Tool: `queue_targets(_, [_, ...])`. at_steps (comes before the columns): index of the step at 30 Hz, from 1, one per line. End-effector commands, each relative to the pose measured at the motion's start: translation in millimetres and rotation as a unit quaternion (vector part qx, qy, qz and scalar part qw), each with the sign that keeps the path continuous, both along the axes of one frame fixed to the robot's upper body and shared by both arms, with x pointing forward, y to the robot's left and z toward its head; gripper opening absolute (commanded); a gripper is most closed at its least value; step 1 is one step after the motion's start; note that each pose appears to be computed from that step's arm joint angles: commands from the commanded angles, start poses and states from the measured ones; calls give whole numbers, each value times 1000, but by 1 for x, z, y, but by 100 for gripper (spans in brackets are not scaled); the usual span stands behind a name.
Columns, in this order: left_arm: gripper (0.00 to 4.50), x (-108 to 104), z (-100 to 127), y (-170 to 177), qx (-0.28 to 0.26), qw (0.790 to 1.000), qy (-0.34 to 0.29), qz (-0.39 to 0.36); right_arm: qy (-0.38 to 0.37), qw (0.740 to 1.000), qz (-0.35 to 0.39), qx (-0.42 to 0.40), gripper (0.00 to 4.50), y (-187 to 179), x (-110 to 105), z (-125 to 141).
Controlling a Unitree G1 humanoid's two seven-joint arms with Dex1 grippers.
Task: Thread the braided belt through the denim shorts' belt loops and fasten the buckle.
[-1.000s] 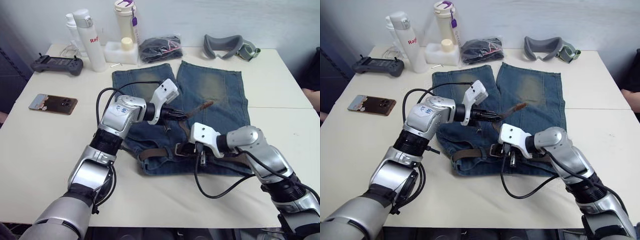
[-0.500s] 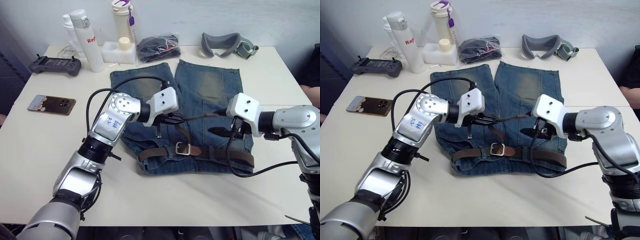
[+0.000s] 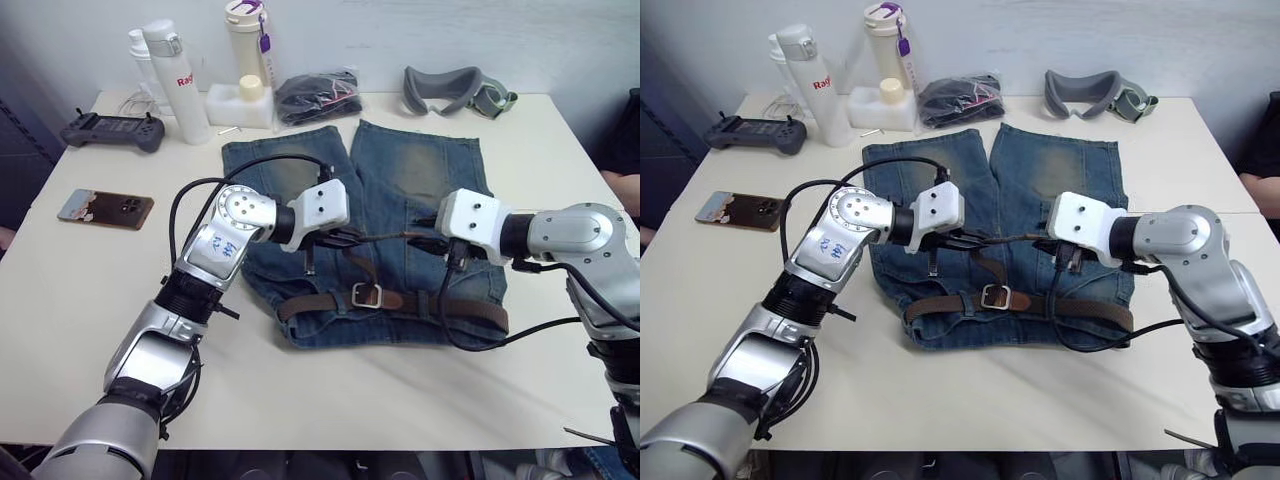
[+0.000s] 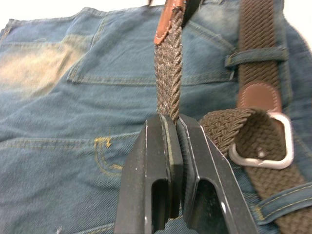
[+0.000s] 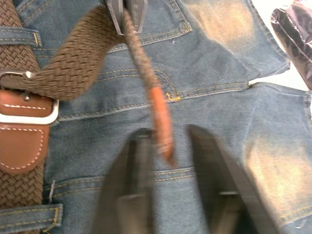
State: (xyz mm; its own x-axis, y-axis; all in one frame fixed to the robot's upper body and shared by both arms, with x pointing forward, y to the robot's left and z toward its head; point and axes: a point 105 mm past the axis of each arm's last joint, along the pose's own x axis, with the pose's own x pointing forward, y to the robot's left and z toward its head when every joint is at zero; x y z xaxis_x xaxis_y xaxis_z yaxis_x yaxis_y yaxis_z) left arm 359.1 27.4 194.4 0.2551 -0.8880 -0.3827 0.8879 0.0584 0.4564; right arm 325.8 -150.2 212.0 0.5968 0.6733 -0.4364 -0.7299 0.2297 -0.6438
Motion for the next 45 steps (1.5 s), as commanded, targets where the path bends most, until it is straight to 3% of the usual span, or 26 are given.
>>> queue_targets(1, [0, 3, 19, -3, -23, 1000, -13, -2, -23, 1000, 17, 4, 6, 7, -2, 11])
queue_targets(2, [0, 5, 23, -4, -34, 999, -14, 1, -25, 1000, 17, 4, 6, 7, -1, 12])
queue_targets(3, [78, 6, 26, -5, -41, 999, -15, 3, -27, 999, 17, 5, 0, 8, -1, 12])
queue_targets(7, [241, 9, 38, -19, -63, 997, -51, 0, -26, 999, 19, 10, 0, 10, -2, 13])
queue_targets(17, [241, 1, 22, -39, -27, 997, -65, -28, -21, 1000, 12, 15, 0, 5, -6, 12])
queue_targets(18, [202, -2, 22, -40, -31, 997, -59, -35, -21, 1000, 10, 14, 0, 4, -7, 11])
queue_targets(20, [163, -6, 24, -41, -38, 997, -52, -42, -19, 1000, 6, 13, 0, 2, -7, 10])
queue_targets(24, [1, -12, 32, -43, -75, 996, -12, -50, 0, 1000, 3, 16, 0, 0, -9, 4])
queue_targets(28, [1, -11, 38, -42, -82, 995, -2, -48, 12, 998, -17, 54, 0, -2, -7, 5])
queue_targets(31, [0, -7, 35, -37, -76, 996, 1, -40, 34, 997, -27, 60, 119, -5, -7, 3])
queue_targets(32, [0, -6, 34, -35, -74, 997, 1, -38, 37, 997, -32, 59, 177, -7, -8, 3])
queue_targets(33, [0, -5, 34, -32, -71, 997, 0, -36, 38, 997, -36, 57, 199, -10, -9, 4])
queue_targets(34, [0, -3, 33, -29, -66, 997, -3, -34, 44, 997, -40, 56, 263, -14, -11, 3])
queue_targets(35, [0, -1, 31, -26, -59, 998, -6, -31, 51, 996, -41, 54, 270, -17, -14, 2])
queue_targets(36, [0, 0, 30, -23, -53, 998, -10, -29, 55, 996, -41, 50, 337, -19, -17, 1])
queue_targets(37, [0, 2, 28, -18, -44, 999, -17, -26, 65, 996, -34, 46, 346, -18, -23, -2])
queue_targets(38, [0, 4, 25, -14, -35, 999, -23, -25, 76, 996, -21, 42, 385, -16, -30, -6])
queue_targets(42, [0, 7, 11, -1, 11, 999, -37, -34, 119, 992, 31, 38, 385, 8, -63, -31])
queue_targets(45, [0, 7, 5, -1, 29, 997, -48, -44, 83, 996, 27, 25, 385, 21, -63, -46])
